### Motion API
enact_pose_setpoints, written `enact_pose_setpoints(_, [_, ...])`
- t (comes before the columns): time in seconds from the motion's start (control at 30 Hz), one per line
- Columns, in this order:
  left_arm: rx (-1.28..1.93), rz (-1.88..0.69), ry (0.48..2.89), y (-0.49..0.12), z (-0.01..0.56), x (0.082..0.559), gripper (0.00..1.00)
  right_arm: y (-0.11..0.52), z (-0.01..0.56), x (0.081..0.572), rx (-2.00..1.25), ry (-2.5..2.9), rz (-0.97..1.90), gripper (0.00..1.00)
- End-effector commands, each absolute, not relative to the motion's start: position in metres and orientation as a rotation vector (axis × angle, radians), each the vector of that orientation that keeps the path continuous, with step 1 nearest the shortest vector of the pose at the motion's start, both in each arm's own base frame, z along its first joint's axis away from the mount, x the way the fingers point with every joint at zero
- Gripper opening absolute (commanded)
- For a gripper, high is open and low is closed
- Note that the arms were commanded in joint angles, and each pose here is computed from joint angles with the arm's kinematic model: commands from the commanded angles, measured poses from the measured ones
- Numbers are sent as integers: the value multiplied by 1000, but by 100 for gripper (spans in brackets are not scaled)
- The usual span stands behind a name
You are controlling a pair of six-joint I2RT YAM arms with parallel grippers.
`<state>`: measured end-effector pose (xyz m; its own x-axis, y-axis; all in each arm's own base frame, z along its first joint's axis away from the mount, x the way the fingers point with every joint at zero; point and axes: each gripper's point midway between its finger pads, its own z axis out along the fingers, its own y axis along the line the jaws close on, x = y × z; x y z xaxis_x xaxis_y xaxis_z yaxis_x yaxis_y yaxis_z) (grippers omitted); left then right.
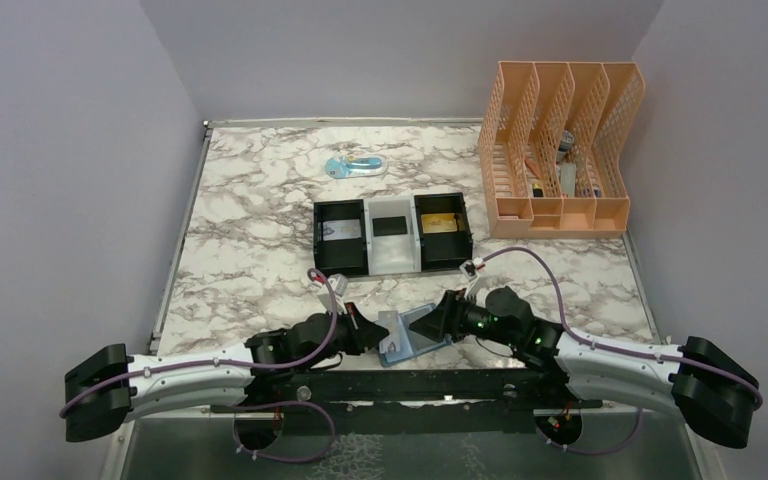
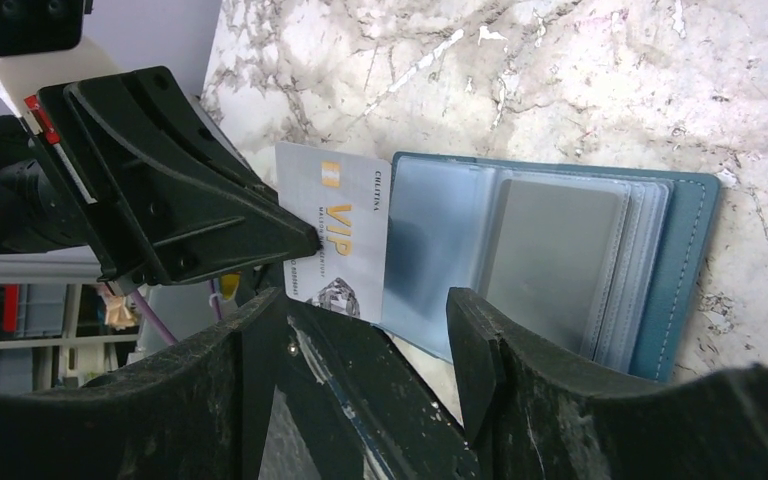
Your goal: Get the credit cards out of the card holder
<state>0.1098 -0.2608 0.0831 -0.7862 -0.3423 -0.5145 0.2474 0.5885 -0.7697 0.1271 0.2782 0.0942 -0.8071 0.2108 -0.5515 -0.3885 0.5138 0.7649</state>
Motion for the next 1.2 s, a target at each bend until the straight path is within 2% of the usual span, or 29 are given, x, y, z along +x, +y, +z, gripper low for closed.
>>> enact_pose_setpoints(0.0, [-8, -1249, 2142, -277, 102, 107, 0, 281, 102, 125, -158, 2116, 1341, 61])
enact_pose_setpoints(0.37, [-8, -1285, 2109, -277, 111, 106, 0, 282, 102, 124, -187, 2101, 1341, 62])
enact_pose_setpoints(0.7, [123, -1366, 2058, -287, 127, 106, 0, 279, 113, 114, -286, 1969, 1418, 70])
enact_pose_setpoints(0.87, [72, -1481, 2013, -277, 130, 120, 0, 271, 116, 120, -223, 1930, 1395, 70])
enact_pose_setpoints(1.03, [141, -1567, 1955, -279, 143, 112, 0, 256, 103, 133, -135, 1995, 1261, 70])
enact_pose_setpoints(1.17, [151, -1612, 1912, -277, 149, 111, 0, 258, 116, 125, -199, 1943, 1325, 70])
